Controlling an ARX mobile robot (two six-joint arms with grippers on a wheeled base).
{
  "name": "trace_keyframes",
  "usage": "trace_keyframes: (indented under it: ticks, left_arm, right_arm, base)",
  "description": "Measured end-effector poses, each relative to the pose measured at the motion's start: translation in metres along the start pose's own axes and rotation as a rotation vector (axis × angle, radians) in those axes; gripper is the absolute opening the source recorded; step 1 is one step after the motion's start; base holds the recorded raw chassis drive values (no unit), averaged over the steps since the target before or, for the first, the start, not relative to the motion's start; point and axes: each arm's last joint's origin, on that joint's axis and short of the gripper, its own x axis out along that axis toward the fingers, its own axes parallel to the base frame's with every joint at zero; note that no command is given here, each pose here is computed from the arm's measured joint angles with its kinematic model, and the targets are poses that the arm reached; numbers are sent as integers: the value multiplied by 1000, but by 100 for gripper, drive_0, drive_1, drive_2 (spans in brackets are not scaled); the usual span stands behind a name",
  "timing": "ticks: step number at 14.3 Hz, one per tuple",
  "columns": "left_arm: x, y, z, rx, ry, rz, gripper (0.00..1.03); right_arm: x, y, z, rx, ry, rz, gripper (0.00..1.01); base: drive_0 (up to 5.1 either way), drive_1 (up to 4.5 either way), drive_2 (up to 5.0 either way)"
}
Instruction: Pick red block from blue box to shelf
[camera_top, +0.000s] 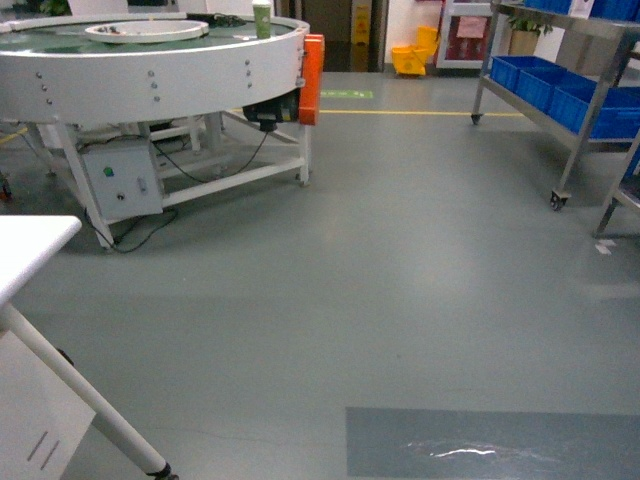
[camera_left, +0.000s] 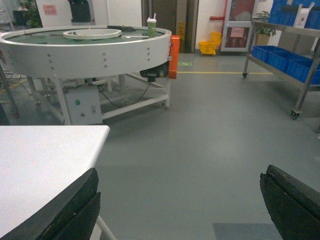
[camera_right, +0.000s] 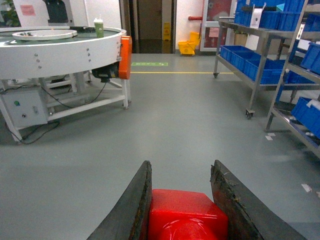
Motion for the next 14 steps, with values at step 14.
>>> trace_keyframes:
  ticks: [14]
  left_arm:
    - [0, 0, 0, 0, 2, -2, 98]
  right_arm:
    - [0, 0, 0, 0, 4, 0, 29]
  base:
    - [40, 388, -424]
